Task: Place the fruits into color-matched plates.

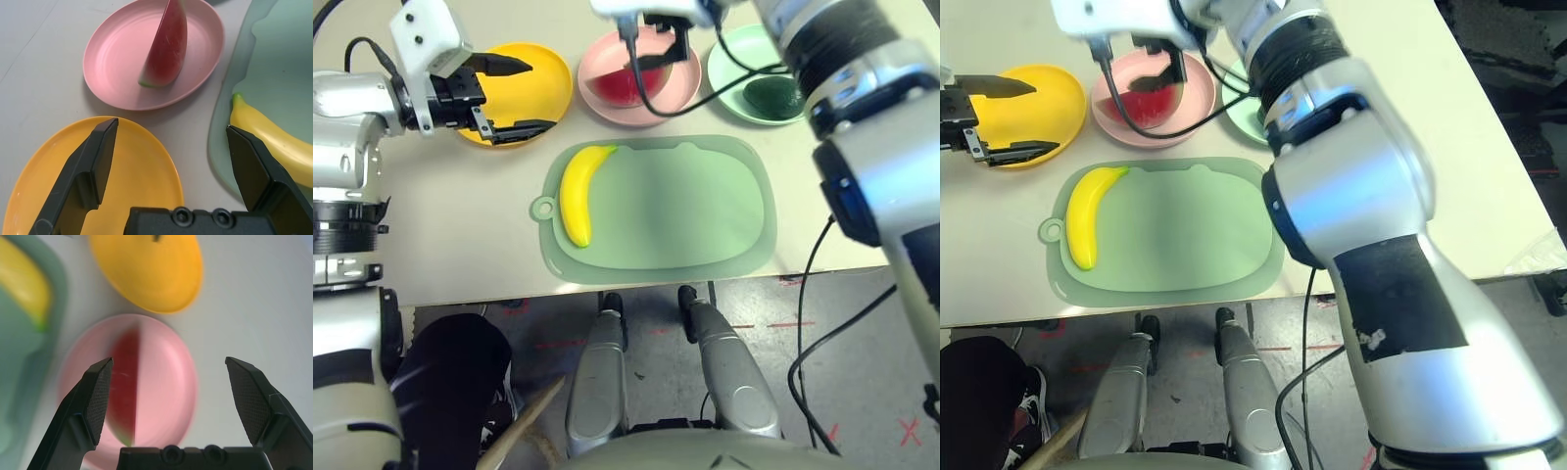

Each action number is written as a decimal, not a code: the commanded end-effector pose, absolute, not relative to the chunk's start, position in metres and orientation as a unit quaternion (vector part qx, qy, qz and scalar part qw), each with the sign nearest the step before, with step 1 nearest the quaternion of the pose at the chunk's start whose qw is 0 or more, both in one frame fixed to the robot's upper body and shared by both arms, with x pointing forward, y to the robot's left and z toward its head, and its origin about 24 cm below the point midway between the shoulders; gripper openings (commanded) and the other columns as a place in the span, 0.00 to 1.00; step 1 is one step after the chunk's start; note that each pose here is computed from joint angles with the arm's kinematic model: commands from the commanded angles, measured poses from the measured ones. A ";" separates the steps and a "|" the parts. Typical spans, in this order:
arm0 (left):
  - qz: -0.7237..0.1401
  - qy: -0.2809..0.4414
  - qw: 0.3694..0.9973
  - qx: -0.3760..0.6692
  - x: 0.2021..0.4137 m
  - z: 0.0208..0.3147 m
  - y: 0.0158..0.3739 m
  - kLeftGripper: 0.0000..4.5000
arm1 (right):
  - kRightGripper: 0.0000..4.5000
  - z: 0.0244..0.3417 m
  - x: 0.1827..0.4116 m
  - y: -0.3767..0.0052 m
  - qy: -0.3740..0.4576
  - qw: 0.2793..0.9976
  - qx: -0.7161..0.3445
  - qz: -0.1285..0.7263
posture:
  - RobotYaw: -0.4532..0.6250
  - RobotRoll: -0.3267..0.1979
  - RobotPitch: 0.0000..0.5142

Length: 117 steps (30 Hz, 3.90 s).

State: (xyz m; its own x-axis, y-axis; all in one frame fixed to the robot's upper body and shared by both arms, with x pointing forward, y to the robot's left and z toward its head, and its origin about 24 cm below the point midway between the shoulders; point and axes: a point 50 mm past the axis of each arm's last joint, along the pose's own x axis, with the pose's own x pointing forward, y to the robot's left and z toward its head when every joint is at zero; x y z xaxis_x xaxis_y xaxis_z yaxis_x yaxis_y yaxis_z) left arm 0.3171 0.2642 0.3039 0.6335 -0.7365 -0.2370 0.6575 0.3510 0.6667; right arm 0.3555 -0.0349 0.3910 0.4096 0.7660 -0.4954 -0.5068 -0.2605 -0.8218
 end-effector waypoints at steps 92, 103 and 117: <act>-0.677 0.012 0.260 0.688 0.340 0.269 0.152 0.36 | 1.00 0.163 0.253 -0.148 -0.151 0.806 -0.139 0.555 | 0.30 0.62 0.80; -0.672 -0.045 0.333 0.660 0.326 0.308 0.154 0.36 | 1.00 0.167 0.249 -0.148 -0.155 0.801 -0.116 0.566 | 0.32 0.62 0.82; -0.572 0.012 0.445 0.689 0.326 0.347 0.210 0.36 | 1.00 0.174 0.228 -0.114 -0.126 0.846 -0.038 0.517 | 0.35 0.62 0.84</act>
State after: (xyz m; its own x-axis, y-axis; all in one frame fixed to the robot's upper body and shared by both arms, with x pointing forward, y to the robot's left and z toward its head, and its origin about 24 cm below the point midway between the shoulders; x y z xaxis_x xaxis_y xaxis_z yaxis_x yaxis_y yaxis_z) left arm 0.3269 0.2022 0.3418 0.3072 -0.5178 -0.7985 0.5246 -0.6079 0.5960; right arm 0.2346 -0.1197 0.1749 0.4372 0.8813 0.1795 -0.8562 0.4689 -0.2169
